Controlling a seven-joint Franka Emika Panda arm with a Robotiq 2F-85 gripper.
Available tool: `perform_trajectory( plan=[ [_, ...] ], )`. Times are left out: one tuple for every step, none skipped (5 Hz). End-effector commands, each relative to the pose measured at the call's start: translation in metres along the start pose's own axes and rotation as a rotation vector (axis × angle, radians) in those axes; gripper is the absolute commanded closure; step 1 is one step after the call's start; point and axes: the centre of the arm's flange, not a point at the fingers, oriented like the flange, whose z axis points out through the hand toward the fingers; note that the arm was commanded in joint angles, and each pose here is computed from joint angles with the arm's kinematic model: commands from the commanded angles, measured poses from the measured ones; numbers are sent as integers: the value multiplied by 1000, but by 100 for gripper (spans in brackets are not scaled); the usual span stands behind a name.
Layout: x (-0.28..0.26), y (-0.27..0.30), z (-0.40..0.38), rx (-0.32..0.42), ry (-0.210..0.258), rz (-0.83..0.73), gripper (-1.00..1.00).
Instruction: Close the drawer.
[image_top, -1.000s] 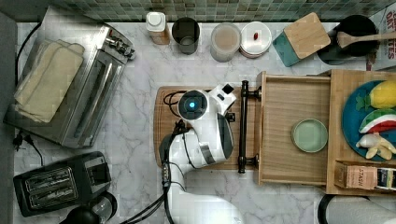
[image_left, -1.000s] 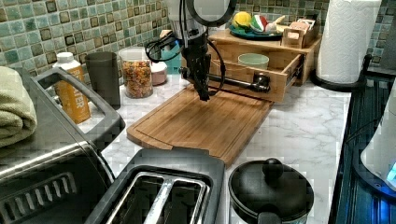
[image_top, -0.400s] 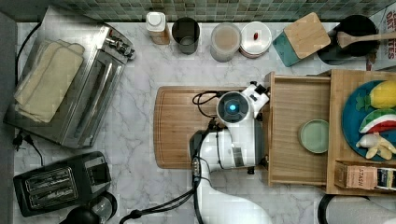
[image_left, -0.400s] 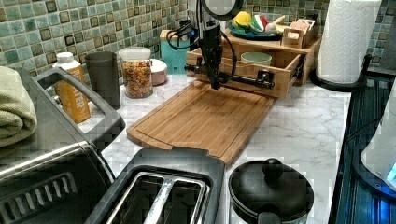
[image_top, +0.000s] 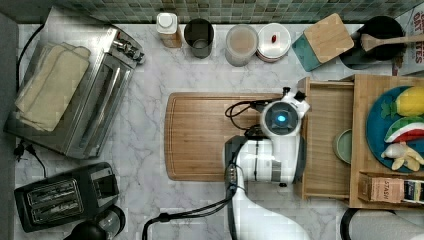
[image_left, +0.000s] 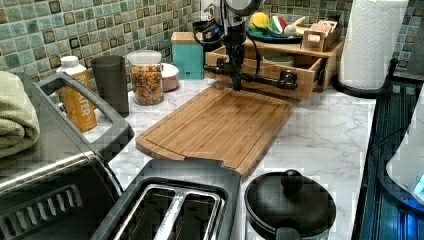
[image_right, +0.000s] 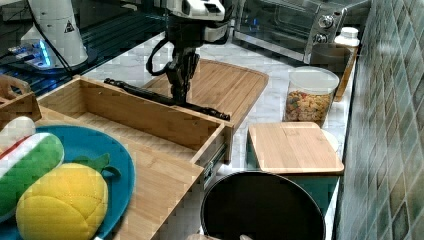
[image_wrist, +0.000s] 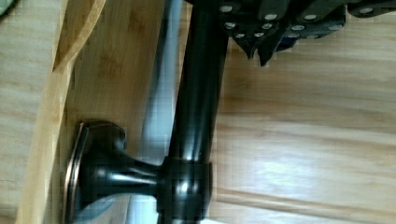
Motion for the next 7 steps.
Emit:
perform_trajectory(
  plan=[
    [-59, 275, -45, -84, 77, 191, 100],
    [-69, 325, -34, -81, 148, 190, 100],
    [-80, 350, -40, -137, 105, 236, 100],
    [-80, 336, -72, -160, 72, 255, 100],
    [-81, 336, -72, -160, 72, 255, 100],
    [-81, 336, -72, -160, 72, 256, 100],
    [-81, 336, -72, -160, 72, 256, 100]
  ],
)
